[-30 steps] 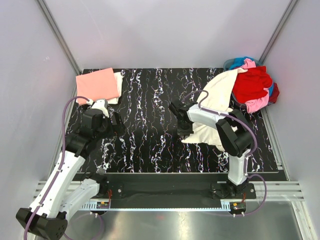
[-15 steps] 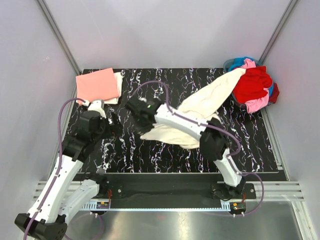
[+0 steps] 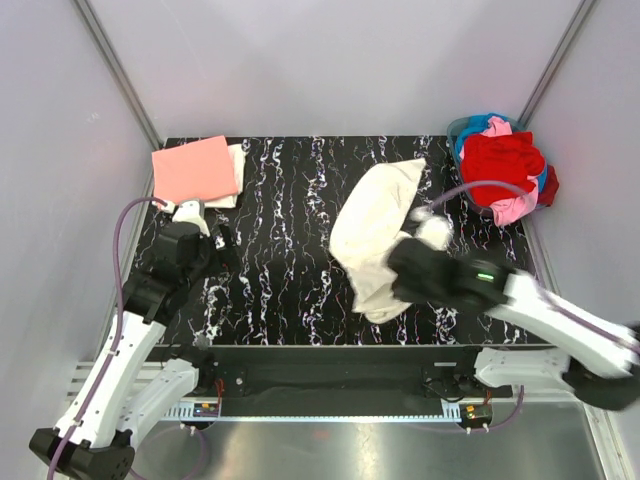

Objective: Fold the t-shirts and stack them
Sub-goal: Flatten the tshirt out

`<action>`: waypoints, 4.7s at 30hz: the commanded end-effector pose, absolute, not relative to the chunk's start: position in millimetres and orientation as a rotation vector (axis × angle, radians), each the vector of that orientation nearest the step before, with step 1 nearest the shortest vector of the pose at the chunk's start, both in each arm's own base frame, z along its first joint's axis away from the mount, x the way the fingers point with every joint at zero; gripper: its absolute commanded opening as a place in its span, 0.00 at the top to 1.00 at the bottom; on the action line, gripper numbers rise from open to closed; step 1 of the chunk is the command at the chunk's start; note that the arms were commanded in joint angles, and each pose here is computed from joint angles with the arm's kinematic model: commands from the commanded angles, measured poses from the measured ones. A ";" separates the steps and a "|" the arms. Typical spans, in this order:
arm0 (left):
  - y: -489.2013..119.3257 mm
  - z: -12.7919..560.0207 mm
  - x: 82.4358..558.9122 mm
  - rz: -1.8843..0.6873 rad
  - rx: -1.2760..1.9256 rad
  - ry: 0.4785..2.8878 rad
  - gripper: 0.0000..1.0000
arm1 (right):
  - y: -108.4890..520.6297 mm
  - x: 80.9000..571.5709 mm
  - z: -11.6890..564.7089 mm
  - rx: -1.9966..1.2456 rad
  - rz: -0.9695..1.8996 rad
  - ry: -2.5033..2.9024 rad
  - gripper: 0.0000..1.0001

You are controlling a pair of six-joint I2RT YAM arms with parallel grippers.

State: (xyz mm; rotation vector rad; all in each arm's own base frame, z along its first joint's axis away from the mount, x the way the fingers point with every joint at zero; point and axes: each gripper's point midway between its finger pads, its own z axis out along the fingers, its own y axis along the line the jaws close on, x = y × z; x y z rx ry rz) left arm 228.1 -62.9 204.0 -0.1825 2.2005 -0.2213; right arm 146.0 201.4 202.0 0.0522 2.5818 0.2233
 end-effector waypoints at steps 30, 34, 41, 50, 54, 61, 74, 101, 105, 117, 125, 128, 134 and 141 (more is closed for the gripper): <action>-424.8 124.1 264.8 -0.842 0.363 2.345 0.07 | 45.0 192.6 595.6 0.235 0.303 1.431 1.00; -474.4 114.6 245.3 -0.934 0.506 2.341 0.09 | 47.9 194.0 579.3 0.225 0.286 1.459 1.00; -496.0 76.0 208.9 -0.790 0.686 2.287 0.15 | 42.1 191.2 577.5 0.237 0.287 1.467 1.00; -507.2 74.5 230.4 -0.653 0.667 2.291 0.08 | 39.3 188.7 570.6 0.235 0.292 1.479 1.00; -499.6 78.9 246.7 -0.515 0.688 2.238 0.07 | 34.0 185.5 571.5 0.241 0.303 1.478 1.00; -513.7 79.9 256.8 -0.490 0.868 2.097 0.02 | 35.7 186.4 569.6 0.232 0.294 1.483 1.00; -553.4 120.2 248.4 -0.715 0.973 1.928 1.00 | 22.3 180.7 558.7 0.260 0.293 1.490 1.00; -269.2 190.5 361.3 -0.355 0.556 2.547 0.95 | 30.4 194.2 455.3 0.325 0.041 1.660 1.00; -247.9 99.8 381.4 -0.146 0.471 2.797 0.63 | 51.0 200.6 413.3 0.271 -0.009 1.736 1.00; -212.2 111.3 344.1 -0.193 0.210 2.617 0.39 | 73.2 206.9 368.8 0.232 -0.058 1.830 1.00; -227.8 73.2 331.9 -0.340 0.133 2.656 0.59 | 75.5 203.6 357.5 0.225 -0.026 1.860 1.00; -231.1 66.6 336.7 -0.343 0.122 2.658 0.62 | 78.5 202.4 352.7 0.218 -0.006 1.874 1.00; -229.4 61.2 349.2 -0.312 0.094 2.655 0.62 | 87.6 201.7 337.0 0.192 0.014 1.909 1.00; -213.7 54.3 354.0 -0.237 0.050 2.659 0.62 | 91.0 201.3 324.4 0.187 0.015 1.930 1.00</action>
